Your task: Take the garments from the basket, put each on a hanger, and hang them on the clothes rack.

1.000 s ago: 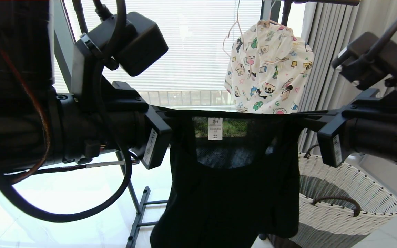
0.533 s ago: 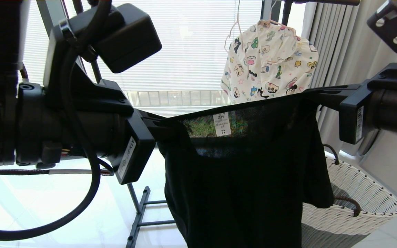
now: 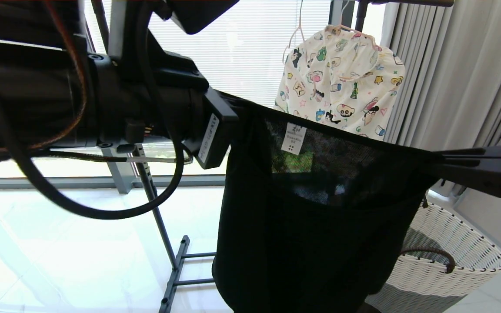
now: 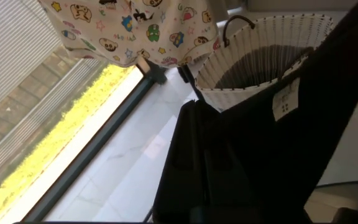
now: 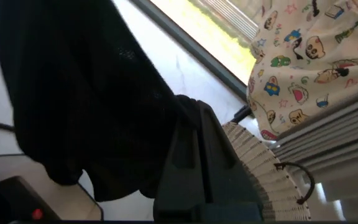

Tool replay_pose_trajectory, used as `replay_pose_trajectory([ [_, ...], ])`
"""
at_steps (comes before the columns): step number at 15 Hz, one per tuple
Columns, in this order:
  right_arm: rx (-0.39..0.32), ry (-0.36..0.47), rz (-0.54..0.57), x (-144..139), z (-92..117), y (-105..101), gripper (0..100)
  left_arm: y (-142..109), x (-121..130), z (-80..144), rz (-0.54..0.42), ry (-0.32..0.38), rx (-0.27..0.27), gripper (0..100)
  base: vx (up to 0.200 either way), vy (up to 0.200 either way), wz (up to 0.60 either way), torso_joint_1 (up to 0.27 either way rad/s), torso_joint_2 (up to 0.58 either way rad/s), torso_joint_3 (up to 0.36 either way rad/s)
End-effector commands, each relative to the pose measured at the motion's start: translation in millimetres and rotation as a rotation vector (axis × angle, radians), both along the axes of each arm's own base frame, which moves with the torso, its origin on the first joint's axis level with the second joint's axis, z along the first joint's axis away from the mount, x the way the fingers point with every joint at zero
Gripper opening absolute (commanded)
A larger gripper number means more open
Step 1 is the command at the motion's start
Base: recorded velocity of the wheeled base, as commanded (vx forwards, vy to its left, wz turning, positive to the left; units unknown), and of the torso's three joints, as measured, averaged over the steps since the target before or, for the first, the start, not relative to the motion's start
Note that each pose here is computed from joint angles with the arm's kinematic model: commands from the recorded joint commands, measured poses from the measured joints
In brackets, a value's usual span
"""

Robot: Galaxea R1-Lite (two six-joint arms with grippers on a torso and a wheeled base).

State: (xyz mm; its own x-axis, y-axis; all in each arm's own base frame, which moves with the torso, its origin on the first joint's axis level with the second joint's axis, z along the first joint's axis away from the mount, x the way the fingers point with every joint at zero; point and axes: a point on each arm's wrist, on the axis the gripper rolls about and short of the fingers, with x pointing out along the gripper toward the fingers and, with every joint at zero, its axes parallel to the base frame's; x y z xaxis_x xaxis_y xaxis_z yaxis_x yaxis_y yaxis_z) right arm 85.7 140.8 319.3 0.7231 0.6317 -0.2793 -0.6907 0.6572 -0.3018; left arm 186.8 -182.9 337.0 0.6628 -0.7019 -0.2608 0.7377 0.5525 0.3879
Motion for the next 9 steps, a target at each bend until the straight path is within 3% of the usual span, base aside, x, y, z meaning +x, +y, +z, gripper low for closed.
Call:
replay_pose_trajectory([
  [1,0.014,-0.006,0.125,-22.0,3.5,-1.4,0,-13.9,15.0,-3.2,-0.007,0.008,0.007,0,0.0,0.0,0.0,0.0,0.0,0.0],
  [5,-0.007,0.007,0.128,-19.4,-1.0,8.9,0,-7.4,10.0,-1.0,0.011,0.009,0.006,0,0.0,0.0,0.0,0.0,0.0,0.0],
  [6,0.003,0.016,0.084,-11.6,-0.8,7.5,0,-1.8,4.6,-4.2,0.025,0.027,0.032,0,0.0,0.0,0.0,0.0,0.0,0.0],
  [9,0.129,-0.028,-0.003,27.8,17.0,24.7,0,21.9,-24.5,-10.7,0.023,0.103,0.08,0,0.0,0.0,0.0,0.0,0.0,0.0],
])
